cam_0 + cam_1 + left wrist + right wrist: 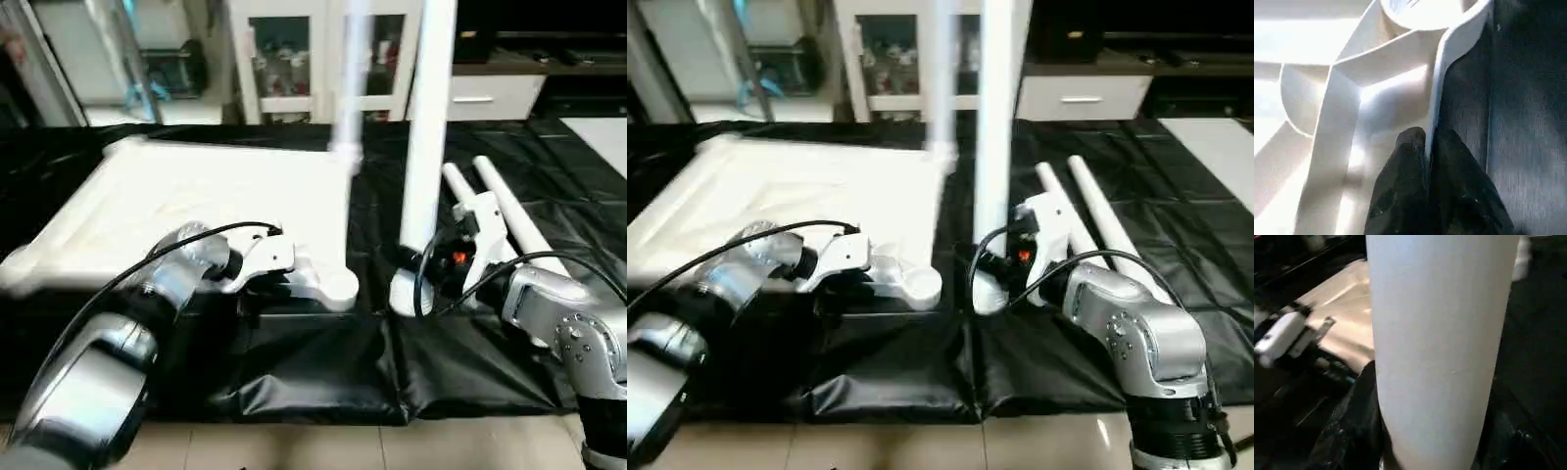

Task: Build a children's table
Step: Pick table leg, then insert table leg to table base

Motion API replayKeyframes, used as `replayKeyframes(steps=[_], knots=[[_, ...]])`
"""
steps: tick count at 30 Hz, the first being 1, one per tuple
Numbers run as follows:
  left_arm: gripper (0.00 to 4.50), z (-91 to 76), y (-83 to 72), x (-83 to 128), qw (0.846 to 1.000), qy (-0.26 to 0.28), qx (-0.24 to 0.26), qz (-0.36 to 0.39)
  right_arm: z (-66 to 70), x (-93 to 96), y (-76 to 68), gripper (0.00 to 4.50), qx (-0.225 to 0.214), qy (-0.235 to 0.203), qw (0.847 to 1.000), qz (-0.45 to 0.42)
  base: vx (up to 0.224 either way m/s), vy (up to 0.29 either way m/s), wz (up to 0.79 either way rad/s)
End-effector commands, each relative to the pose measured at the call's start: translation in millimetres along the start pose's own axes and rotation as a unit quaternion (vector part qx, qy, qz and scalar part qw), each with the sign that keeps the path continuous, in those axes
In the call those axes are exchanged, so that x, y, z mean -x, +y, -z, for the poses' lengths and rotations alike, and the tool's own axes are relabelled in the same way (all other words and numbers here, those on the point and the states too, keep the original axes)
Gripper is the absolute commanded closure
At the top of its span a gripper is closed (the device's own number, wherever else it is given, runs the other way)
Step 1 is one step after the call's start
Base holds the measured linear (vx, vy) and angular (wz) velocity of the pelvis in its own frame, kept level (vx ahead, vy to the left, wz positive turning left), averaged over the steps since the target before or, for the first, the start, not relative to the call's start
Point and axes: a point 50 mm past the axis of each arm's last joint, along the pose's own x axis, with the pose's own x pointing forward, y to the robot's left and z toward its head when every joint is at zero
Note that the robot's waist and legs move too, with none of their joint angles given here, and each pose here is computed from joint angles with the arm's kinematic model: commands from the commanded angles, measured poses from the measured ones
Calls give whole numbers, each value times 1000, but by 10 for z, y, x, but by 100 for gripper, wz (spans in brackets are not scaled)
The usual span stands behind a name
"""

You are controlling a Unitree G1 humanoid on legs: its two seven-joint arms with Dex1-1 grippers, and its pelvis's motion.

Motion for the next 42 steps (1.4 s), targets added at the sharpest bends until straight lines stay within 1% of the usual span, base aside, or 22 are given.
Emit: replayKeyframes(steps=[1, 2, 3, 4, 7, 9, 13, 14, 15, 17, 19, 20, 21, 22, 23, 25, 26, 27, 33, 38, 40, 42], knots=[[435, 199, -191, -116, 998, 20, 65, -15, -128, -25, -55, 261, 9, -38, 999, 33, 0, 0, 0], [437, 199, -191, -116, 998, 20, 65, -15, -128, -25, -55, 261, 9, -38, 999, 33, 0, 0, 0], [439, 83, -297, -165, 998, -18, 54, -20, -129, -59, -79, 261, 11, -48, 998, 48, 0, 0, 0], [439, 35, -339, -177, 998, -34, 43, -19, -125, -70, -83, 261, 10, -48, 997, 51, 0, 0, 0], [445, -22, -393, -203, 998, -53, 36, -19, -122, -90, -84, 261, 1, -50, 997, 50, 0, 0, 0], [449, -87, -473, -223, 997, -72, 15, -6, -126, -111, -64, 261, -10, -53, 998, 33, 0, 0, 0], [450, -138, -555, -234, 997, -75, 5, 2, -136, -135, 22, 261, -22, -53, 998, -27, 0, 0, 0], [450, -138, -555, -234, 997, -75, 5, 2, -136, -135, 22, 261, -22, -53, 998, -27, 0, 0, 0], [450, -153, -578, -235, 997, -74, 5, 0, -128, -142, 61, 261, -19, -48, 997, -53, 0, 0, 0], [450, -154, -580, -236, 997, -74, 4, 0, -127, -143, 63, 261, -18, -48, 997, -54, 0, 0, 0], [450, -165, -616, -244, 998, -70, -9, -3, -115, -172, 79, 261, -7, -43, 996, -77, 0, 0, 0], [450, -162, -621, -246, 998, -66, -12, -8, -122, -186, 69, 261, -4, -46, 996, -82, 0, 0, 0], [400, -166, -618, -249, 998, -65, -14, -13, -142, -196, 50, 261, -3, -51, 995, -86, 0, 0, 0], [400, -171, -613, -248, 998, -68, -6, -15, -156, -201, 40, 261, -4, -53, 995, -86, 0, 0, 0], [388, -175, -609, -247, 997, -70, -1, -15, -164, -204, 34, 261, -5, -54, 995, -85, 0, 0, 0], [382, -188, -612, -240, 997, -71, -4, -14, -179, -205, 23, 261, -6, -56, 995, -88, 0, 0, 0], [354, -197, -608, -230, 997, -73, -10, -19, -191, -208, 18, 261, -5, -57, 994, -90, 0, 0, 0], [343, -197, -608, -230, 997, -73, -10, -19, -191, -208, 18, 261, -5, -57, 994, -90, 0, 0, 0], [338, -202, -583, -197, 997, -81, 4, -15, -247, -221, 25, 261, 0, -57, 992, -115, 0, 0, 0], [338, -160, -575, -210, 996, -81, 27, -3, -180, -298, 29, 261, 2, -48, 990, -130, 0, 0, 0], [366, -166, -577, -214, 995, -89, 33, 1, -176, -317, 23, 261, 2, -49, 991, -128, 0, 0, 0], [377, -178, -577, -224, 994, -99, 42, 9, -178, -342, 3, 261, 0, -50, 990, -128, 0, 0, 0]])
